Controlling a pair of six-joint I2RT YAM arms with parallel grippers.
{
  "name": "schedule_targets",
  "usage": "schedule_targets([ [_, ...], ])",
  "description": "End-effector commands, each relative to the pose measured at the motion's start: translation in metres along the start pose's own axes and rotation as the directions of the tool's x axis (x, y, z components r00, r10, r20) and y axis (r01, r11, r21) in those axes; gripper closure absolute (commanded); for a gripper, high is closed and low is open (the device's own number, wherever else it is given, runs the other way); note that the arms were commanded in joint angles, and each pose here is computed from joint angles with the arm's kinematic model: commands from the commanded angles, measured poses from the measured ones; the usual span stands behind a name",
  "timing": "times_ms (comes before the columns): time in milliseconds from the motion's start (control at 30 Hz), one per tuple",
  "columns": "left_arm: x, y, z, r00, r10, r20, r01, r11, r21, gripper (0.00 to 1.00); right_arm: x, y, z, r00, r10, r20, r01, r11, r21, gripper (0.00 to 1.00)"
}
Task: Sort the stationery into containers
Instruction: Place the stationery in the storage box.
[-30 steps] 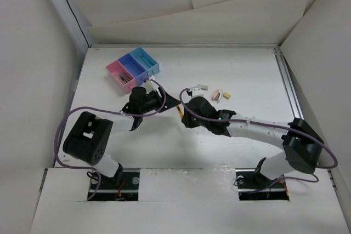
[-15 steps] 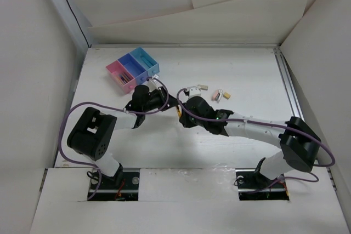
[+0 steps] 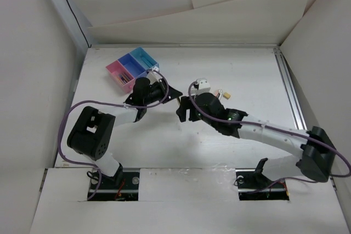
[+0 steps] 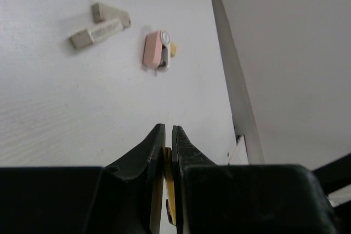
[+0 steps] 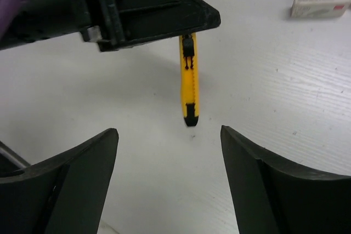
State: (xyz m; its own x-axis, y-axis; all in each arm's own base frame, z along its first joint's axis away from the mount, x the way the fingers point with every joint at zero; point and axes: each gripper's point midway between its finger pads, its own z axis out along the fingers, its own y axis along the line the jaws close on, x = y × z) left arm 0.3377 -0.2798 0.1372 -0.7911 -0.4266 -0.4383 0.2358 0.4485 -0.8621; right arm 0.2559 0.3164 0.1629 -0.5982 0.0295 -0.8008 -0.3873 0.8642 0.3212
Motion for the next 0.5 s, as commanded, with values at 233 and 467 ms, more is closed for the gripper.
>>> schedule_targets([
  [233,-0.184,-0.032,-0.016,0.906,0.093,0.412,-0.041,0.99,-0.134,1.0,-0.047,-0.045,-0.04,0.957,0.163,0.241,-0.182,0.981,0.059,0.18],
  [467,-0.296,0.009,-0.031,0.818,0.158,0.553,0.051,0.938,-0.344,1.0,-0.035,-0.066,-0.037,0.947,0.214,0.24,-0.237,0.969,0.071,0.18],
])
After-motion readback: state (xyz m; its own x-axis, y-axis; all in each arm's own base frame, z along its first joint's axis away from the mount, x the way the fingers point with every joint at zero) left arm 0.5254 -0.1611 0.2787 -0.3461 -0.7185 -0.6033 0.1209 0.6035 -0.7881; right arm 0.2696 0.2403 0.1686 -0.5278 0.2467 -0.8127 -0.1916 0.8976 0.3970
